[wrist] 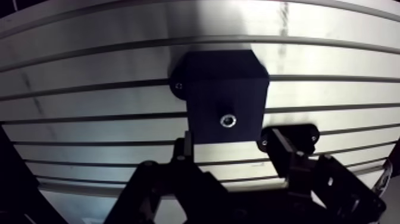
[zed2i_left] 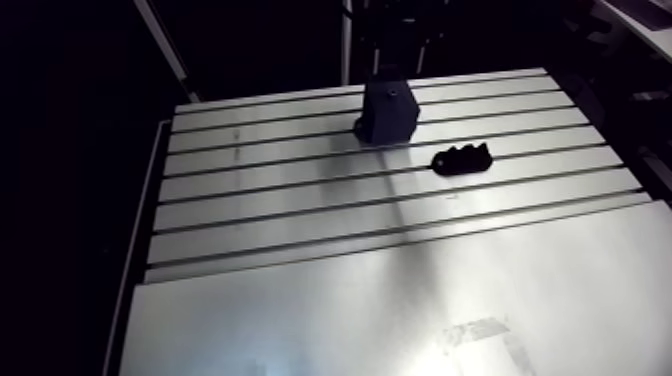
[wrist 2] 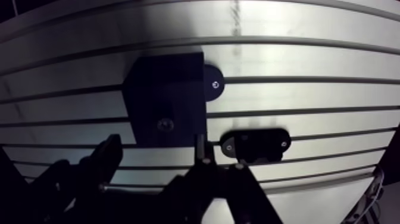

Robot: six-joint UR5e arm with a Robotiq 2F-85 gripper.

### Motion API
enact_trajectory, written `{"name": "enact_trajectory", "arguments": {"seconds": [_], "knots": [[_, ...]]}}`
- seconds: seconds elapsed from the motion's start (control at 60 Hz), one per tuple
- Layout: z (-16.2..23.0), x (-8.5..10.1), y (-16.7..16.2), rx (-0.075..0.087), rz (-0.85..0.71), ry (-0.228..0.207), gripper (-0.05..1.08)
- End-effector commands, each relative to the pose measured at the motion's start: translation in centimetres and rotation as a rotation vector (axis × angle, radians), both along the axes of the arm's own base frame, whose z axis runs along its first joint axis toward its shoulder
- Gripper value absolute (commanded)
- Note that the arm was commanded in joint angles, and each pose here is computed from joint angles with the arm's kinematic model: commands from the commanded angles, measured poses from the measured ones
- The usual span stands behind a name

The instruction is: Pick up the M10 bolt and insert it into the hole until fully seated.

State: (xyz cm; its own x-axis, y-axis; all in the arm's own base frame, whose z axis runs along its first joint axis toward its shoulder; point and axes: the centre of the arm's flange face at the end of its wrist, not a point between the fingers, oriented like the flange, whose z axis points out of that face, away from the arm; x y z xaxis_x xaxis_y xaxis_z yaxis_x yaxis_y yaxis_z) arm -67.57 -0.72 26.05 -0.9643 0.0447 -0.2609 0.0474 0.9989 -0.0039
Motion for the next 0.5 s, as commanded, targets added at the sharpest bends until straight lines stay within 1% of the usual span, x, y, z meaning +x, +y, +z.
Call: {"name": "enact_trajectory", "arguments": {"seconds": [0.017, 0.1, 0.133, 0.25, 0.317, 0.35, 0.367, 0.383, 0.4, 0.417, 0.467, 0.483, 0.5], "knots": [[0.9, -0.1, -0.1, -0.003, 0.001, 0.022, 0.0], [1.6, -0.2, 0.0, 0.001, 0.0, 0.032, 0.0], [2.9, 0.0, 0.1, 0.004, -0.001, 0.049, 0.0], [5.2, 0.6, 0.2, 0.009, -0.006, 0.075, 0.0], [6.6, 1.3, 0.1, 0.012, -0.006, 0.083, 0.0], [8.1, 2.1, -0.1, 0.016, -0.004, 0.096, 0.0], [8.1, 2.1, -0.1, 0.016, -0.004, 0.096, 0.0], [9.1, 2.5, -0.4, 0.021, -0.002, 0.108, 0.0], [9.1, 2.5, -0.4, 0.021, -0.002, 0.108, 0.0], [10.0, 3.1, -0.5, 0.027, 0.0, 0.12, 0.0], [10.7, 3.6, -0.6, 0.031, 0.001, 0.128, 0.0], [11.5, 4.1, -0.7, 0.037, 0.002, 0.137, 0.0], [11.5, 4.1, -0.7, 0.037, 0.002, 0.137, 0.0]]}}
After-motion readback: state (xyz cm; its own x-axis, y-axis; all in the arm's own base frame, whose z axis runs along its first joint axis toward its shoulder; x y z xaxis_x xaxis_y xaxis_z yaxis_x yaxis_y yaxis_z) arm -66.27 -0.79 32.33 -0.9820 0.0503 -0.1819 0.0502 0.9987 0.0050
